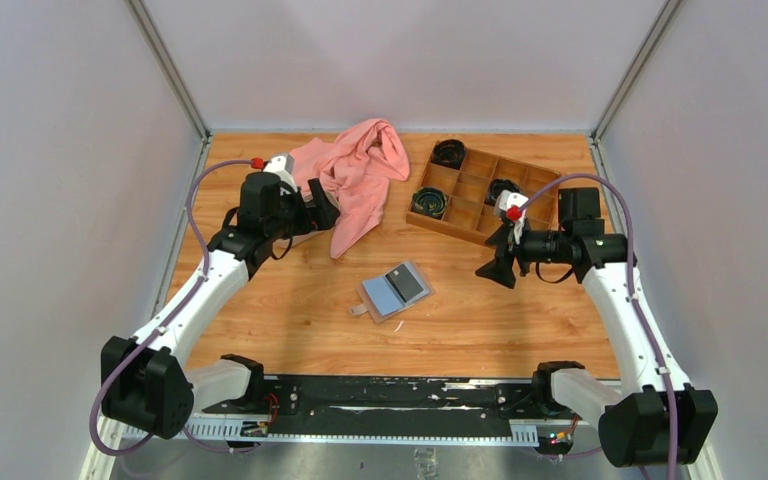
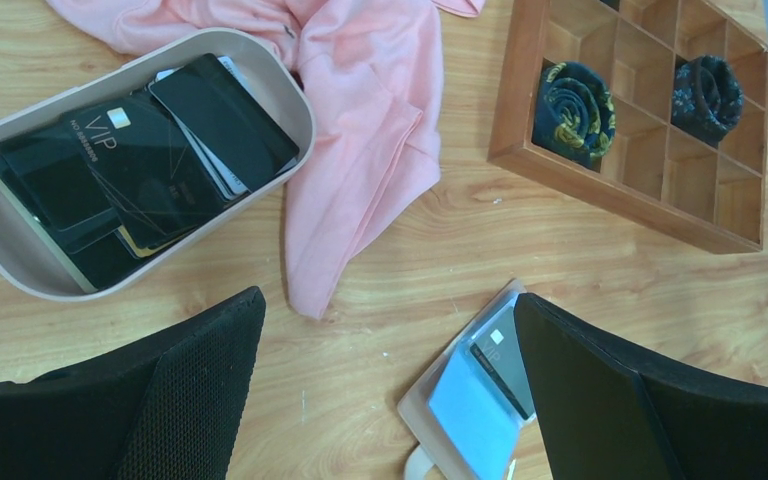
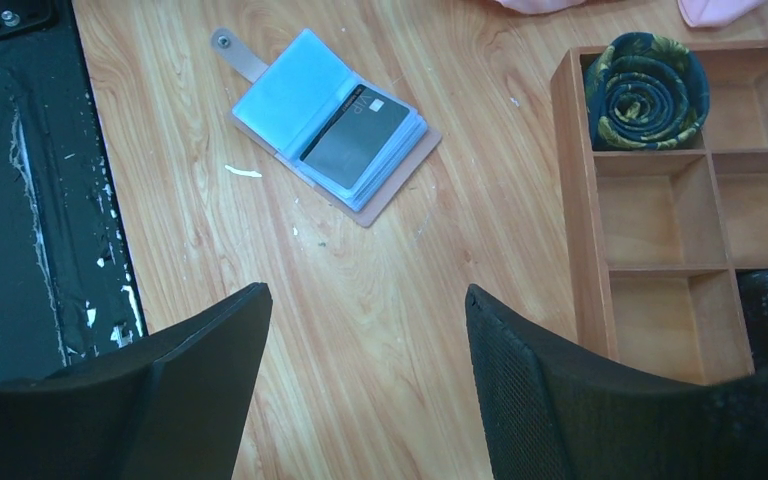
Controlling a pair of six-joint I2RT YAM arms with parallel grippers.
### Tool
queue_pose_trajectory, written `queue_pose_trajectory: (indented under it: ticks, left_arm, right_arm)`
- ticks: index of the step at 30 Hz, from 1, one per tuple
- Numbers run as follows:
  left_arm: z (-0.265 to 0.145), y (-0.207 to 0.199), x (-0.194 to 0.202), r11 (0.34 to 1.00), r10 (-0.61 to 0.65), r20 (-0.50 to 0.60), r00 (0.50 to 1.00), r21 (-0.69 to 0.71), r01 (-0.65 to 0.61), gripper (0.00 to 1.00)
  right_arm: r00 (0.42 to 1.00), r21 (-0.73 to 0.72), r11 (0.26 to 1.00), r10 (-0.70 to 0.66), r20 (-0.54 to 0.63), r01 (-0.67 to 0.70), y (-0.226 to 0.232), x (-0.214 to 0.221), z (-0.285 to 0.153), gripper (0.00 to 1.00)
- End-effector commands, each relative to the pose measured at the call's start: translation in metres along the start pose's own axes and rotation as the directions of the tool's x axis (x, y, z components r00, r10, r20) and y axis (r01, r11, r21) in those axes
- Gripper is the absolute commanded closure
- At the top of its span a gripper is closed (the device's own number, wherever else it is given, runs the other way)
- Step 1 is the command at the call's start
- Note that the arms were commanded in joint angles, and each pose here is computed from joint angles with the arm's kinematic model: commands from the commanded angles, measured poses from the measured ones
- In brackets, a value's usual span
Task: Put the credit cards into the card holder
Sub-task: Pick up the credit card from the storage box.
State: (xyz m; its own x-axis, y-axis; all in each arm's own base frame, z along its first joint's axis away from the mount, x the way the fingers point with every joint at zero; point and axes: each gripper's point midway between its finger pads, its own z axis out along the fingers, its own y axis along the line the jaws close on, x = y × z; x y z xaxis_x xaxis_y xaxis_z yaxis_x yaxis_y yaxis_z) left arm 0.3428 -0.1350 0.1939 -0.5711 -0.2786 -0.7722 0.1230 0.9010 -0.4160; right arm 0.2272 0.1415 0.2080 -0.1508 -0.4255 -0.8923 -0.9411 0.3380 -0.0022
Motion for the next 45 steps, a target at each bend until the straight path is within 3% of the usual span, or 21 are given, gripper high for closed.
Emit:
queue_pose_trajectory:
  ticks: [1,16,45]
  left_arm:
    - [0.000,0.004,-0.006,1.000,-0.001,0.013,1.000,-0.013,0.002,0.01]
    - [0.004,0.008,0.000,1.000,-0.005,0.005,1.000,-0.023,0.005,0.01]
    - [0.008,0.010,0.006,1.000,-0.014,-0.017,1.000,-0.024,0.013,0.00]
  right_arm:
    - [0.999,-0.086,0.996,0.020,0.038,-0.017,0.018,-0.006,0.004,0.25]
    - [0.999,-0.046,0.999,-0.002,-0.044,0.000,0.011,0.026,0.009,0.25]
    - [0.999,-0.044,0.999,-0.007,-0.047,0.005,0.011,0.029,0.009,0.25]
